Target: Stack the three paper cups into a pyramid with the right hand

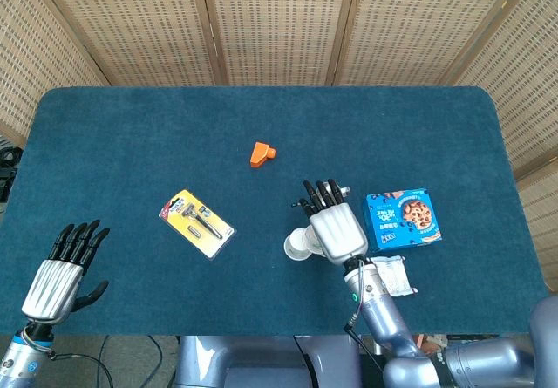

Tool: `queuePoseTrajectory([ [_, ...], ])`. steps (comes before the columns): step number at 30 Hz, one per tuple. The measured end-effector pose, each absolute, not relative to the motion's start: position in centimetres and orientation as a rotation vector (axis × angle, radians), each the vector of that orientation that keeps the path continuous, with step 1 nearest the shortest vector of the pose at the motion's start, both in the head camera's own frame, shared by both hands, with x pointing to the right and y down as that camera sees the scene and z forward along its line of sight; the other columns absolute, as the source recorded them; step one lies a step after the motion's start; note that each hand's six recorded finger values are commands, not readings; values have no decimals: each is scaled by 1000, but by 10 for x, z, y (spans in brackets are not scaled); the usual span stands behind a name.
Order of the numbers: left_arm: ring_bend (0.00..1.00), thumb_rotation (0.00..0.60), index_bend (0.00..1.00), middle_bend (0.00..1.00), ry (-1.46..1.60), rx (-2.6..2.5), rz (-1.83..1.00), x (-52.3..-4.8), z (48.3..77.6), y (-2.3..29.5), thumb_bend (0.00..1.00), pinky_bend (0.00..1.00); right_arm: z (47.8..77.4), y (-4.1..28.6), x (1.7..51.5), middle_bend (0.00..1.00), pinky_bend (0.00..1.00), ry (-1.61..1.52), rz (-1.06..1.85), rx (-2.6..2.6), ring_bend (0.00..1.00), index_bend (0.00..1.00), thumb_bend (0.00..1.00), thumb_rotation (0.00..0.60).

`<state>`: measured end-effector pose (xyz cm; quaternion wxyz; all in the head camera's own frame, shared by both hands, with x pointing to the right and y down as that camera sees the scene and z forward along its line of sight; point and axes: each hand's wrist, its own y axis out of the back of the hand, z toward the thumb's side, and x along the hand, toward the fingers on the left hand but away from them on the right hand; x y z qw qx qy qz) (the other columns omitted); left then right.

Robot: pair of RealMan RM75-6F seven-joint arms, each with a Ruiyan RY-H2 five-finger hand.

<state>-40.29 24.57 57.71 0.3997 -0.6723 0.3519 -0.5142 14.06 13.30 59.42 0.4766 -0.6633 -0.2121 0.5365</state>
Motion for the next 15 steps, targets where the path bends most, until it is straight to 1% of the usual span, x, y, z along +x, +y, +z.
queuePoseTrajectory([
  [5,0,600,23,0,898,-1699,-1298,-404,575,245,284,0,575,126,157,0,0,-556,1325,-1575,0,122,71,600],
  [10,0,600,23,0,905,-1696,-1293,-404,573,245,285,0,557,123,179,0,0,-622,1325,-1553,0,121,72,600],
  [15,0,600,23,0,913,-1691,-1288,-405,570,246,284,0,543,129,199,0,0,-697,1281,-1551,0,121,71,600],
])
